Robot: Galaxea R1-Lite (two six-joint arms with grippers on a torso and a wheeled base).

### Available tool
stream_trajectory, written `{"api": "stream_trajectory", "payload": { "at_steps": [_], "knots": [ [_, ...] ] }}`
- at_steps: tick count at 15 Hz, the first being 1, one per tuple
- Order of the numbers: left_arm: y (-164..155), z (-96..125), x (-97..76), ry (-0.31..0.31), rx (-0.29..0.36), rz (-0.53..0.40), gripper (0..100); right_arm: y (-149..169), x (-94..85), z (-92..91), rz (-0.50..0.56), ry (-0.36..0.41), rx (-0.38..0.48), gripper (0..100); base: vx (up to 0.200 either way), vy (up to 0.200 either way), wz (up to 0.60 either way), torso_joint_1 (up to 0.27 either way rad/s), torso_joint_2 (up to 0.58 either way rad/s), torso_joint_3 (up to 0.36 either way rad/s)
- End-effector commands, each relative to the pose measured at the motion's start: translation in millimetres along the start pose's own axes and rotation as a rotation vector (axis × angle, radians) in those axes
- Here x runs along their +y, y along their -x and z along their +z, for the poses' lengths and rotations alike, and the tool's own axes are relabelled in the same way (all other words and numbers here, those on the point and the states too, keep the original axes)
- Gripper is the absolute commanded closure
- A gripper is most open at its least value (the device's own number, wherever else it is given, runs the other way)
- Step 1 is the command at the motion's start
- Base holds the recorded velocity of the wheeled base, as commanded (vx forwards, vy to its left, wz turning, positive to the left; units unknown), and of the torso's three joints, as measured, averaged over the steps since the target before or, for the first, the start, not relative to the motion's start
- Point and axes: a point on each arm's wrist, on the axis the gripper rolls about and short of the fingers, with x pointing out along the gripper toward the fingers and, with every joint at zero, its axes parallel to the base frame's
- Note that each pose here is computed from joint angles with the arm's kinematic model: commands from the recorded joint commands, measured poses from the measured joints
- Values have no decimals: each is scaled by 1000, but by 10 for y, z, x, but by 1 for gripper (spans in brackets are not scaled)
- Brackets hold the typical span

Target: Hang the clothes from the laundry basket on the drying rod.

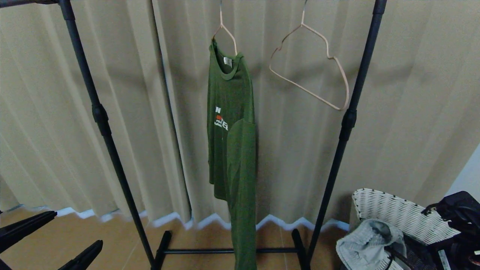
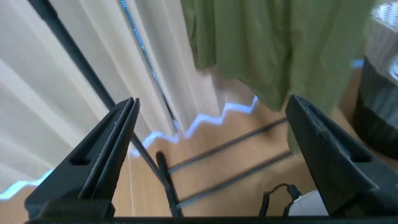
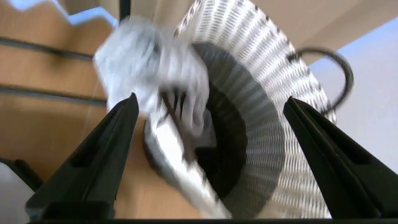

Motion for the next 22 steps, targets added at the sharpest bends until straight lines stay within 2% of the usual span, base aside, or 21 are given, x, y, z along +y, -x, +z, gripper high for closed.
{"api": "stream_trajectory", "payload": {
  "at_steps": [1, 5, 10, 17, 18, 22],
  "knots": [
    [4, -10, -4, -1, 1, -1, 0, -161, 17, 36, 15, 11, 61, 0, 0, 0, 0, 0, 0, 0],
    [21, 3, -4, -3, -13, 2, 0, -310, 47, 46, 35, 76, 116, 0, 0, 0, 0, 0, 0, 0],
    [24, 14, -2, -3, -19, 3, 0, -659, 73, 183, 39, 90, 176, 0, 0, 0, 0, 0, 0, 0],
    [44, 32, -1, -3, -34, 8, 0, -961, 109, 178, -12, 112, 268, 0, 0, 0, 0, 0, 0, 0],
    [44, 32, -1, -3, -34, 8, 0, -963, 110, 176, -11, 113, 269, 100, 0, 0, 0, 0, 0, 0],
    [47, 37, 0, -2, -37, 9, 0, -935, 101, 193, -15, 108, 256, 100, 0, 0, 0, 0, 0, 0]
  ]
}}
